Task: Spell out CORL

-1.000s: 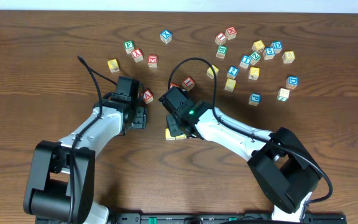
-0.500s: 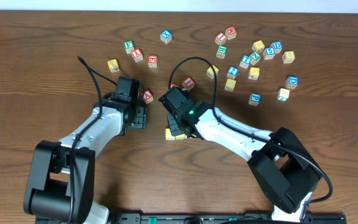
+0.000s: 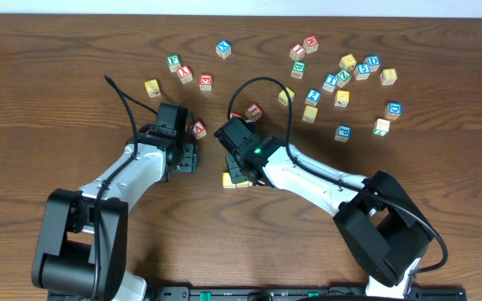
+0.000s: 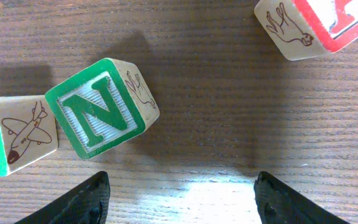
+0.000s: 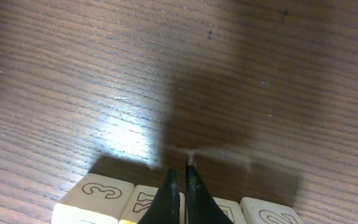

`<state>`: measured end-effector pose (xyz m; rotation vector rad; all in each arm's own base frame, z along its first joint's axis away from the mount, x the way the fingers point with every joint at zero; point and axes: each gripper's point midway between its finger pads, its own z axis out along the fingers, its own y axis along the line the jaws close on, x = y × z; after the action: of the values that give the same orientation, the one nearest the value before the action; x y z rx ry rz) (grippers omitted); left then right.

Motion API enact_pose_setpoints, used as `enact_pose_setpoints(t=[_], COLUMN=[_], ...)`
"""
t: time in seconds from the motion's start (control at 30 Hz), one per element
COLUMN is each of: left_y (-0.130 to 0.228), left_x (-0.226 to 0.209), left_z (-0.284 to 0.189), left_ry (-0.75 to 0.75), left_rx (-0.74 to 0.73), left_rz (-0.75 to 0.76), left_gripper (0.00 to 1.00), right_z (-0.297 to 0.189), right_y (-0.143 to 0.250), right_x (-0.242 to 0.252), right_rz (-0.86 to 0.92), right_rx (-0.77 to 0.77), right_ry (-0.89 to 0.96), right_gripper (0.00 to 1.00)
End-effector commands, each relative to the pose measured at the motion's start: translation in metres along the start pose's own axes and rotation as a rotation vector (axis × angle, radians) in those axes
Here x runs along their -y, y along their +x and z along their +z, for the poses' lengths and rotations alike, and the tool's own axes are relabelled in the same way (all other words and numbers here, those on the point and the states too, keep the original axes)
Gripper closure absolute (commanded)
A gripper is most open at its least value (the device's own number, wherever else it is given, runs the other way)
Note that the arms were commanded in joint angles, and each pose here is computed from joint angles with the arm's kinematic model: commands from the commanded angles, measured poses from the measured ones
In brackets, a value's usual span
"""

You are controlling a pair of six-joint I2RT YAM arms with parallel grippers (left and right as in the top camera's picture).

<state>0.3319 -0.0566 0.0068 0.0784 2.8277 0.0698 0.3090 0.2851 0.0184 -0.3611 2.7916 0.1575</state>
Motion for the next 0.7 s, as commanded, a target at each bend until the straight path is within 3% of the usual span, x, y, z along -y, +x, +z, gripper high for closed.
enact_pose_setpoints(t=[0.0, 0.67], left_y=[-0.0123, -0.0121], left_x=[-0.0022, -0.0022], left_z=[-0.0041, -0.004], left_ry=[-0.009, -0.009], left_rx=[0.029, 0.028], left_rz=[-0.01, -0.01], left_gripper=[0.27, 0.27], right_z=[0.0048, 0.0047], right_y=[0.0026, 0.0052], right_x=[0.0043, 0.0053], right_rz=[0.003, 0.009], right_rx=[-0.007, -0.017], right_ry=[0.023, 0.028], right_gripper=[0.99, 0.99])
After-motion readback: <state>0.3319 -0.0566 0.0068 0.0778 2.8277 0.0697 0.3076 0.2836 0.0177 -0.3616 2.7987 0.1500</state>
